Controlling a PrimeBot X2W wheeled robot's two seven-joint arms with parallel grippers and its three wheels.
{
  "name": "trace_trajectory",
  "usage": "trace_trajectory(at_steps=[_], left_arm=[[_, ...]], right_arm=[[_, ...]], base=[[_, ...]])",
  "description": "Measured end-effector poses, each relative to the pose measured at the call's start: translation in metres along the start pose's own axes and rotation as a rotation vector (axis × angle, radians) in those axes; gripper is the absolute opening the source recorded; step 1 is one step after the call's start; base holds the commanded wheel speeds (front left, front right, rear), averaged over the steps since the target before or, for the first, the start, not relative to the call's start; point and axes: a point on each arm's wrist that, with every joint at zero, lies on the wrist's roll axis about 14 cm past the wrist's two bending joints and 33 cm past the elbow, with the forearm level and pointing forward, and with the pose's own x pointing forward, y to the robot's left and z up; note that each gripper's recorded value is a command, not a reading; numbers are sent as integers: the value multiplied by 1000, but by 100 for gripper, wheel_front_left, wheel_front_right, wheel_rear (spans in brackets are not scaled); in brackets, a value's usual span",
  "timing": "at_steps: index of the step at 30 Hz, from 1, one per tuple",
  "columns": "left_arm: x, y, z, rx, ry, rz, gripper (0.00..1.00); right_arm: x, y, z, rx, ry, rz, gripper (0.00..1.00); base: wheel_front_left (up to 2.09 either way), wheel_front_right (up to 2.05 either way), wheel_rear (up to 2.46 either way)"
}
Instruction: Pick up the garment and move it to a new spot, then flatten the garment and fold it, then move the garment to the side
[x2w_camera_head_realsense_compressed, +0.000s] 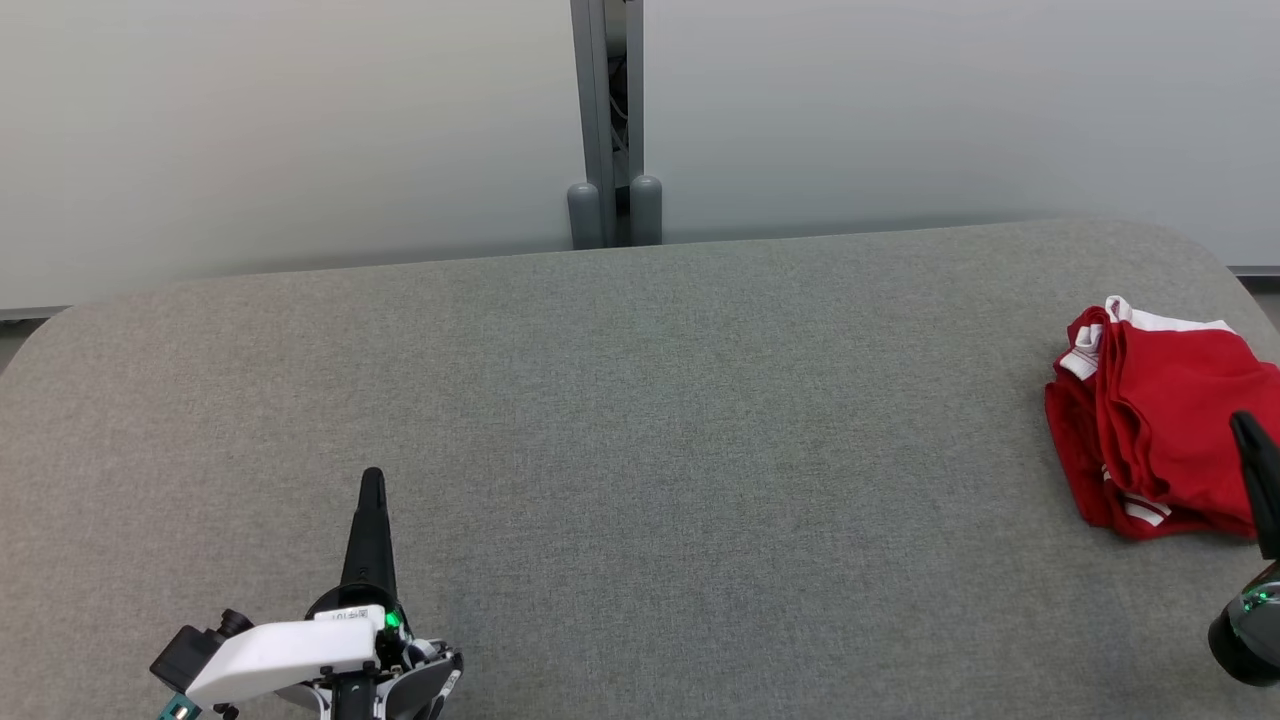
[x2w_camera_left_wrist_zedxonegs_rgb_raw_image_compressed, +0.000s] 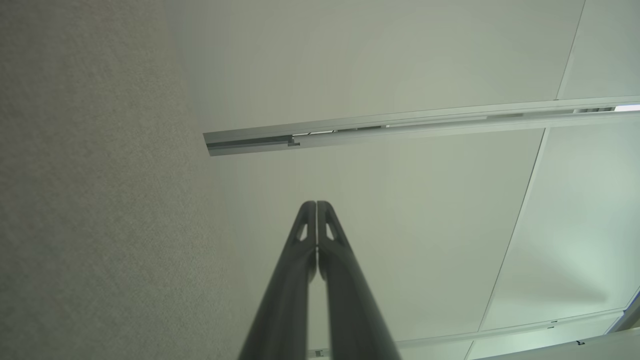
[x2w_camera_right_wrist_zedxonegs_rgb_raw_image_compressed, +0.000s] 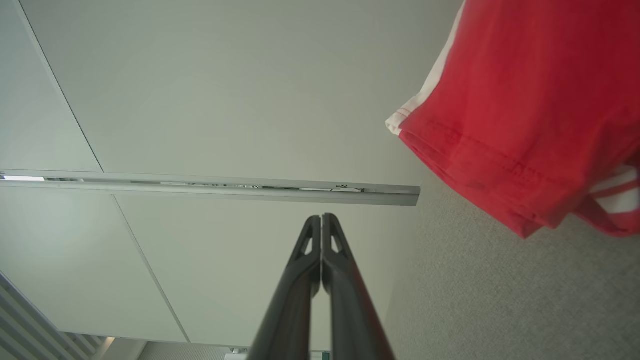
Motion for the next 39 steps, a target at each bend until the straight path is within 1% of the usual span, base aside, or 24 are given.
trace_trajectory(at_steps=[39], left_arm=[[0,0,0,0,0,0,0]], right_arm=[[0,0,0,1,0,0,0]], base=[[0,0,0]])
